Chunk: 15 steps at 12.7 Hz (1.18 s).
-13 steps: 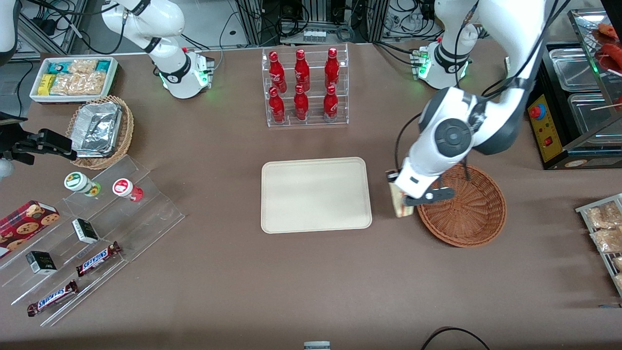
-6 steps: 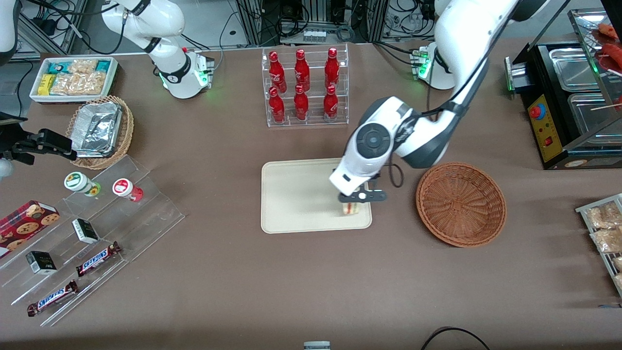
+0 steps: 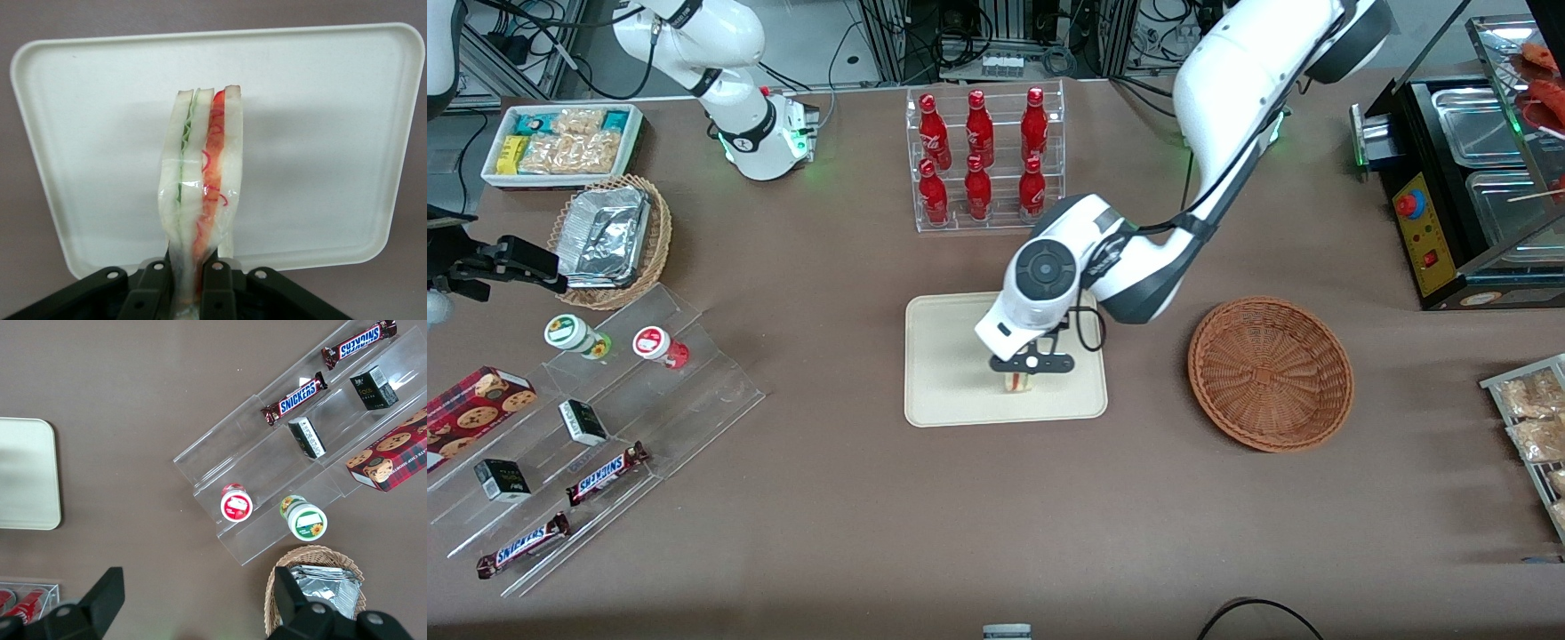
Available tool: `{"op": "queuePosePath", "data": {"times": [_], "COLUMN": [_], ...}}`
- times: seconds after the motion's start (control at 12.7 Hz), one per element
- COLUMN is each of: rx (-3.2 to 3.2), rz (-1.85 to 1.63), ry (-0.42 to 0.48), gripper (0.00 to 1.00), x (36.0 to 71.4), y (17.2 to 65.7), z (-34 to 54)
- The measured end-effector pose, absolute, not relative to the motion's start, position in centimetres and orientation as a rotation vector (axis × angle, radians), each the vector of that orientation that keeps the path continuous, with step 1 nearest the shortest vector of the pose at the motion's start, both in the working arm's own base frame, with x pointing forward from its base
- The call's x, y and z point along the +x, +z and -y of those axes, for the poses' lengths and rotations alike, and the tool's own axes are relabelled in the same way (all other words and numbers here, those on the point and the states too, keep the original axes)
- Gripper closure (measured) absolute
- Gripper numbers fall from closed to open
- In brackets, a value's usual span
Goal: Place sandwich from basket to tray
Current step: 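Lower the sandwich onto the tray center and open the left gripper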
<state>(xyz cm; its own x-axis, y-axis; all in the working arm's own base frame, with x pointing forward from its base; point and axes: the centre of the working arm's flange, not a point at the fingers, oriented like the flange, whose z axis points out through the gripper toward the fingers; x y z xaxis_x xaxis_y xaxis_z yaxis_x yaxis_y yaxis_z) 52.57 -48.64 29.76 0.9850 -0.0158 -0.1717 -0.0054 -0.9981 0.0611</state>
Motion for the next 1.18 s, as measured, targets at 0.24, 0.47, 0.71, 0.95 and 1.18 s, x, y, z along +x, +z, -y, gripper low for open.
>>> {"op": "queuePosePath", "data": {"times": [0.24, 0.47, 0.71, 0.95, 1.18], "rx": [3.087, 3.119, 3.133, 3.139, 3.140], "rz": [-0.042, -0.085, -0.107, -0.131, -0.144], "ry": [-0.249, -0.228, -0.232, -0.249, -0.253], "gripper": [0.85, 0.85, 0.85, 0.85, 0.78], "x": [52.4, 52.3, 52.2, 52.2, 52.2], "y": [28.5, 27.3, 26.4, 25.3, 25.0], "z": [50.4, 51.1, 51.3, 51.2, 51.3]}}
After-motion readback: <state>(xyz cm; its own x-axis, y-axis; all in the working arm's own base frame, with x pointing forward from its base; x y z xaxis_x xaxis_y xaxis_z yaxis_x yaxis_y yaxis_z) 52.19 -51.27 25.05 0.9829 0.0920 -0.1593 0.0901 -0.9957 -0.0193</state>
